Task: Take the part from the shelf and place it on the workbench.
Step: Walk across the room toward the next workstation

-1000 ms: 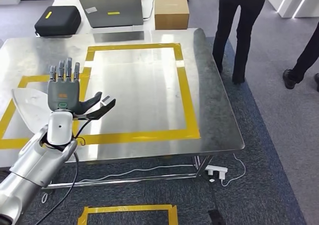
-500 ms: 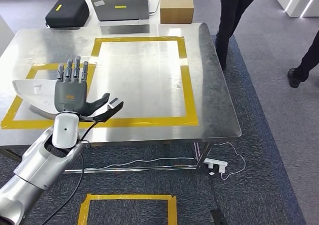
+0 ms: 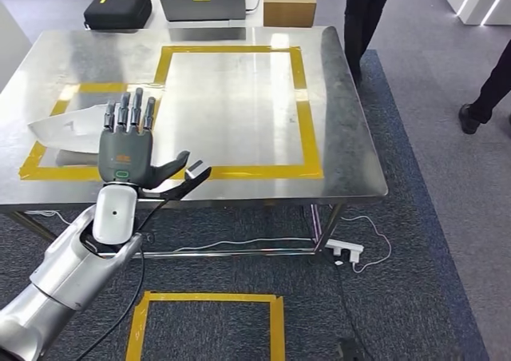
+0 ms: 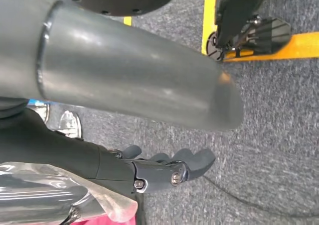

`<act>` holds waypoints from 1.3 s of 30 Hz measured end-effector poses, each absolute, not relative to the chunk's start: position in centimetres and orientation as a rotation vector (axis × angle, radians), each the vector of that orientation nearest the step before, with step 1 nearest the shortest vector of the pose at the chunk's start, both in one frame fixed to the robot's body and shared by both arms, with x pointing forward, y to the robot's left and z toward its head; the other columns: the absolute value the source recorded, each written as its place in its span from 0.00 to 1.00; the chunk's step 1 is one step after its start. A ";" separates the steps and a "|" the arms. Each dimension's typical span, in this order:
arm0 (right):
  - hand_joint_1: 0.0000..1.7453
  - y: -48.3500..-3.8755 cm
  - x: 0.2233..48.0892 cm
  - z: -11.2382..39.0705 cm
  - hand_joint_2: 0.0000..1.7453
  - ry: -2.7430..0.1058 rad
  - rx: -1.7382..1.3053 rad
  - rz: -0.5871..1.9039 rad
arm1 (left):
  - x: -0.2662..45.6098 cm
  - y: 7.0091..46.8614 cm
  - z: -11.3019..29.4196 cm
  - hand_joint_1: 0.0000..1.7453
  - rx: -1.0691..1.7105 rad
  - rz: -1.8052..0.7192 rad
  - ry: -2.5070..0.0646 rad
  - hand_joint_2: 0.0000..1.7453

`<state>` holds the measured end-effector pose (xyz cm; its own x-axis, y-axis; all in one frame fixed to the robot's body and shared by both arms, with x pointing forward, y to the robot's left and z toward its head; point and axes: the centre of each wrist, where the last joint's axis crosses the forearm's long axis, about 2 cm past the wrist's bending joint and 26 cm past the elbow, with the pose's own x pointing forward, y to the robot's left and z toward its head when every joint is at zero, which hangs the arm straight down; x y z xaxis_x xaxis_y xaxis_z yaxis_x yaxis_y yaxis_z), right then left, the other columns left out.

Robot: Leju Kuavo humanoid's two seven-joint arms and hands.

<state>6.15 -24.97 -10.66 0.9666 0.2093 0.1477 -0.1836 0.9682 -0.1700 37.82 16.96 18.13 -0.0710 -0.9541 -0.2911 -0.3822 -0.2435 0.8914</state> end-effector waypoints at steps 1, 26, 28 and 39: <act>0.00 -25.0 6.1 -10.7 0.00 -0.165 -0.156 0.198 | 37.8 16.9 18.1 0.00 1.643 -1.311 -1.449 0.00; 0.00 -25.7 6.0 -10.7 0.00 -0.140 -0.177 0.203 | 36.4 17.7 17.1 0.00 1.640 -1.293 -1.430 0.00; 0.00 -25.9 6.1 -10.7 0.00 -0.138 -0.183 0.205 | 36.3 17.7 17.1 0.00 1.640 -1.290 -1.431 0.00; 0.00 -26.3 6.3 -10.7 0.00 -0.136 -0.194 0.202 | 35.9 18.5 16.6 0.00 1.643 -1.297 -1.413 0.00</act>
<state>6.30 -26.31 -10.71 0.9705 0.2118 0.1149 -0.1856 0.9612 -0.2042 35.95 18.45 16.64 -0.0473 -0.9578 -0.2835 -0.3643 -0.2477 0.8977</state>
